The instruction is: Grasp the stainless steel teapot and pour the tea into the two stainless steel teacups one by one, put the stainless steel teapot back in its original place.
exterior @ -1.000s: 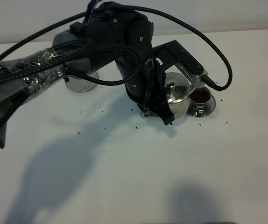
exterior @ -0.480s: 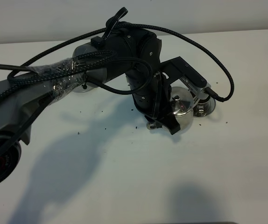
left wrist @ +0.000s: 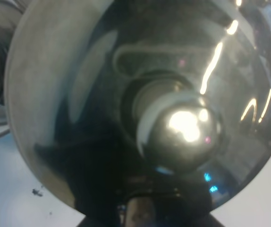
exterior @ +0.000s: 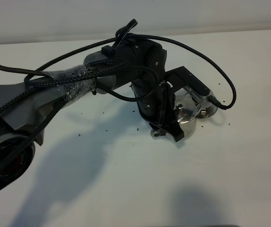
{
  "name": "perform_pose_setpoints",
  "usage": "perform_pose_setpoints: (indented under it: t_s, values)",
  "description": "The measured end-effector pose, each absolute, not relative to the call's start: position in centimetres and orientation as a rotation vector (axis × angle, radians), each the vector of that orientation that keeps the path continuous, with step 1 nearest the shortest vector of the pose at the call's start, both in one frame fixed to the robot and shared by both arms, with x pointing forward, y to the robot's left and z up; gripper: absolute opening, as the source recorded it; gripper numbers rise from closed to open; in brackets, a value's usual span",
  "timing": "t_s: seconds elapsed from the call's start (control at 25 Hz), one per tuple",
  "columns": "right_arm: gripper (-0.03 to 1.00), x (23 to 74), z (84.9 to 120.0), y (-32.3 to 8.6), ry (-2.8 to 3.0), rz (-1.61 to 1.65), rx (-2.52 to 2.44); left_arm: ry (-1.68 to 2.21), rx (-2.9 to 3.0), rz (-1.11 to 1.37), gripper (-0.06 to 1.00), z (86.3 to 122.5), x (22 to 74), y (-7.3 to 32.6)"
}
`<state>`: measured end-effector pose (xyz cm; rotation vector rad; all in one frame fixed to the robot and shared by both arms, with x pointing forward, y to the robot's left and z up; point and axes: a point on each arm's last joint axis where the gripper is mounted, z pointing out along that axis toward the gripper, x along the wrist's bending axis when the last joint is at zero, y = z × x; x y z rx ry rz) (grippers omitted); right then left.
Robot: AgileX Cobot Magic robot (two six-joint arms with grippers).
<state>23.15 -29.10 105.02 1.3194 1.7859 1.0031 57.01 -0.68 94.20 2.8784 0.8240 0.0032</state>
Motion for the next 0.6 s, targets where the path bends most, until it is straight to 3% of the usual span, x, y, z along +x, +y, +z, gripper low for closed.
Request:
perform_pose_setpoints:
  t_s: [0.32,0.6]
  values:
    - [0.48,23.1,105.0,-29.1,1.786,1.003,1.319,0.718,2.875,0.075,0.22,96.6,57.6,0.5]
    - [0.48,23.1,105.0,-29.1,1.786,1.003,1.319,0.586,2.863,0.175,0.22,99.8,59.8,3.9]
